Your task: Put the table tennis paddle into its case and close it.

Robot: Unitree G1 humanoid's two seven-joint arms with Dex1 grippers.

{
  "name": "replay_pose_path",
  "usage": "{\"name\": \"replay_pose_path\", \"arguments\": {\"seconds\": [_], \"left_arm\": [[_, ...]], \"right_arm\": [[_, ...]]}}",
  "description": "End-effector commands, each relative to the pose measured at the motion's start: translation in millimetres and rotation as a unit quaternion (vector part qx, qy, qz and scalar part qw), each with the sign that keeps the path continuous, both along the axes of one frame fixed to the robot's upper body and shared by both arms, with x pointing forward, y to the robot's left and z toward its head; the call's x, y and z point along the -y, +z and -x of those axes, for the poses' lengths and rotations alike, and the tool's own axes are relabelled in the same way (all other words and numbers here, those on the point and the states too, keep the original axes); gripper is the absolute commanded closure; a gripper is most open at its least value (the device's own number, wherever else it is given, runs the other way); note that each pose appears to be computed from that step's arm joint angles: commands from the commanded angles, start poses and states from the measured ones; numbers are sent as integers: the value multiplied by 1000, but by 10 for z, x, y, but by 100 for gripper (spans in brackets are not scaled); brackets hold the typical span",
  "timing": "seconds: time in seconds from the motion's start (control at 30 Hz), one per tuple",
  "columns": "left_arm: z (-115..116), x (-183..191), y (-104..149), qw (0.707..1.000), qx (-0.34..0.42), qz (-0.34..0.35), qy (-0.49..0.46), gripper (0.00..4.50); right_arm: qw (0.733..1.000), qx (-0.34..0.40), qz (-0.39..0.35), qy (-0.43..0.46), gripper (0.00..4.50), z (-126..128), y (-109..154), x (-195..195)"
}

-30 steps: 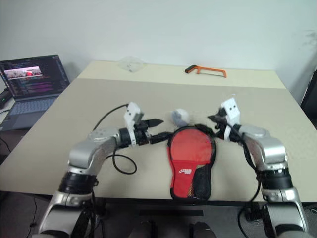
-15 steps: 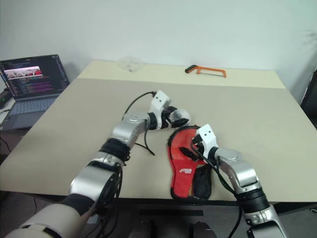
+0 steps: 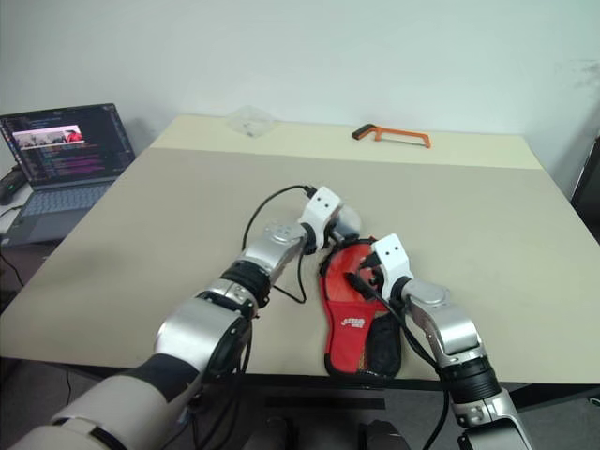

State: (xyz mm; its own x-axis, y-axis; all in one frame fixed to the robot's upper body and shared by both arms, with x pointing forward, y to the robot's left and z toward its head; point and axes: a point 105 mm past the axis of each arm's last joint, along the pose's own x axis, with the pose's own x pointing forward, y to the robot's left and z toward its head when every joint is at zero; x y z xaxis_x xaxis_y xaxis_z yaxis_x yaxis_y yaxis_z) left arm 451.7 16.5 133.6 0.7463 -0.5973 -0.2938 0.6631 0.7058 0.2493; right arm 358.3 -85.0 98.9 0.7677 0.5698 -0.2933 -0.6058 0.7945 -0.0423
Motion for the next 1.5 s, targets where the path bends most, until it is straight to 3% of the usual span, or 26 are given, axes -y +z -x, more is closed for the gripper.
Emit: {"name": "replay_pose_path", "arguments": {"seconds": [0.03,0.27,0.4,0.57,0.8,1.0,1.23,1.5], "left_arm": [[-27,113,162,1000,19,15,3,91],[-124,95,398,994,96,-38,31,323],[-127,166,490,977,178,-113,23,409],[-94,299,563,942,272,-198,7,418],[-25,471,527,897,346,-276,-12,418],[-3,531,591,864,401,-304,0,418],[83,653,694,806,492,-328,1,418],[217,813,721,786,540,-300,-20,419]], "right_arm": [[998,-50,29,-12,48,37,-227,53],[994,-95,60,-12,48,113,-433,53],[993,-98,60,11,48,187,-436,-51],[993,-94,61,26,48,253,-410,-153],[992,-98,65,39,48,371,-406,-202],[991,-101,70,47,48,431,-396,-223],[990,-112,70,45,48,547,-456,-229],[989,-120,68,46,48,660,-482,-262]]}}
